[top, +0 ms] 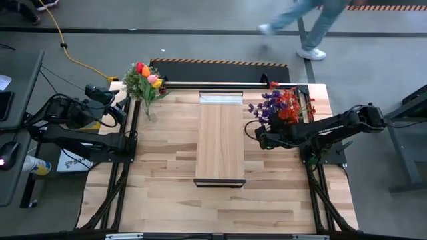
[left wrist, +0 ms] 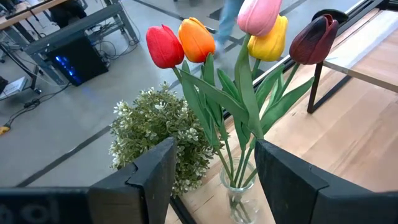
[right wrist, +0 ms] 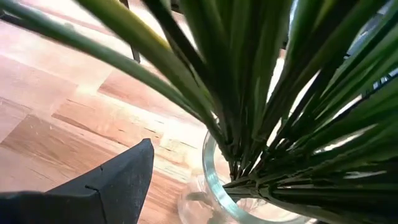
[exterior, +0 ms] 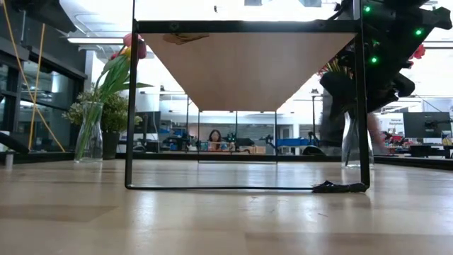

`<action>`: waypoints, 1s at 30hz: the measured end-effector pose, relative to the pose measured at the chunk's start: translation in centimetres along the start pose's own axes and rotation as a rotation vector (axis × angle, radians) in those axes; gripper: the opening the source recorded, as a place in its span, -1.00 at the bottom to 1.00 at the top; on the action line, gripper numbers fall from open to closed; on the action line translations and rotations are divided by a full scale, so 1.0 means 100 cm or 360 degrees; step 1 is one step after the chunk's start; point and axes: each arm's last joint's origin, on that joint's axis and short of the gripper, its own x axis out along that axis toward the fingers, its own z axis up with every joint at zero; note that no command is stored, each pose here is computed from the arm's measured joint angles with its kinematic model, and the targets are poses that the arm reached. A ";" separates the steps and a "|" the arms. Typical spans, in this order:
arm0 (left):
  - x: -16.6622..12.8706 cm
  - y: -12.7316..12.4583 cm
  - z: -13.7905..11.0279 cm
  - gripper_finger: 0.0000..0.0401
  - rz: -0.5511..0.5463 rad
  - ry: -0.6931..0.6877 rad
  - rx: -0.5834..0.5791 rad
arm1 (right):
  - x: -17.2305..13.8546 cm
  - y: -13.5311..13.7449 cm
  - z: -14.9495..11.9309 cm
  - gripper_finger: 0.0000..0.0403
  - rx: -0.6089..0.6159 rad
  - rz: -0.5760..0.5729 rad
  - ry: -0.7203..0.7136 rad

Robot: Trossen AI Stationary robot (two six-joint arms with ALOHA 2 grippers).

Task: Pick and place flowers into a vace then onto a shelf
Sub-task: Put the right transparent flower vase on the shelf

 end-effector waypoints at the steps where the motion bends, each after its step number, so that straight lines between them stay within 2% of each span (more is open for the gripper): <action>1: 0.000 0.000 0.000 0.24 0.0000 0.0000 0.0000 | 0.000 0.000 0.000 0.70 0.0000 0.0000 0.0000; 13: 0.000 0.000 0.000 0.24 0.0000 0.0000 0.0000 | 0.000 -0.001 -0.002 0.70 -0.0003 0.0014 0.0070; 20: 0.000 0.000 0.000 0.24 0.0000 0.0000 0.0000 | 0.004 -0.003 0.001 0.68 0.0020 -0.0038 0.0061; 30: 0.000 0.000 0.000 0.24 0.0000 0.0000 0.0000 | 0.020 0.003 -0.004 0.49 -0.0028 -0.0135 0.0113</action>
